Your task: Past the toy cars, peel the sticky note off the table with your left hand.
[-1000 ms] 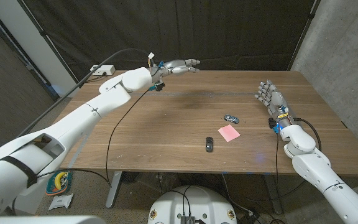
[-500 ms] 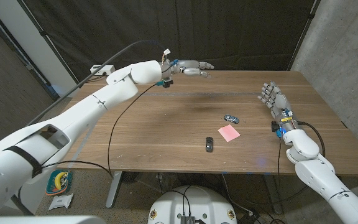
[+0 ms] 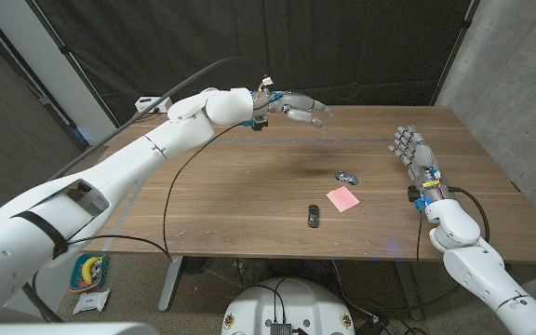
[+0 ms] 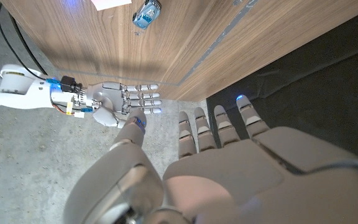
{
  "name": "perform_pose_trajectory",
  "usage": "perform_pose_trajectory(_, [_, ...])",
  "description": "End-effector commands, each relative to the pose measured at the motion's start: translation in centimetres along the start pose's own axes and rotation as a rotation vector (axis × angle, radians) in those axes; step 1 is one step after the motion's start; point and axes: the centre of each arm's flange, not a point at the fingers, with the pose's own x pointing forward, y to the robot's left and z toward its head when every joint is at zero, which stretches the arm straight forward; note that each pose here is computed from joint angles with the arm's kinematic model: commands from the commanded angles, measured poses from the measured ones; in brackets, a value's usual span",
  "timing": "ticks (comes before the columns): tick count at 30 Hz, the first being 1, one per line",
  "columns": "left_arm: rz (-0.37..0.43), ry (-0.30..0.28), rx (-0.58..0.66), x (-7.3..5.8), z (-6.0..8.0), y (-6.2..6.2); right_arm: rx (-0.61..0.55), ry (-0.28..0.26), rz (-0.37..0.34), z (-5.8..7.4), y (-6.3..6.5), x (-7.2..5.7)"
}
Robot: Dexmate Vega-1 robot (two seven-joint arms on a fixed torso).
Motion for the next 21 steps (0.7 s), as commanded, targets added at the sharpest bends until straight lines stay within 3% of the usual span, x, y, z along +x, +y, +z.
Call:
perform_pose_trajectory(1, [-0.039,-0.064,0.183,0.4,2.6,-0.7,-0.003,-0.004,-0.013,-0.2,0.3,-0.9])
perform_pose_trajectory(14, [-0.069,-0.099,0.269,1.0,3.7,-2.2,0.002,-0.009,-0.023,-0.2,0.3,-1.2])
perform_pose_trajectory(21, [-0.116,-0.121,0.335,2.1,4.3,-3.6,0.012,-0.012,-0.029,-0.5,0.2,-1.2])
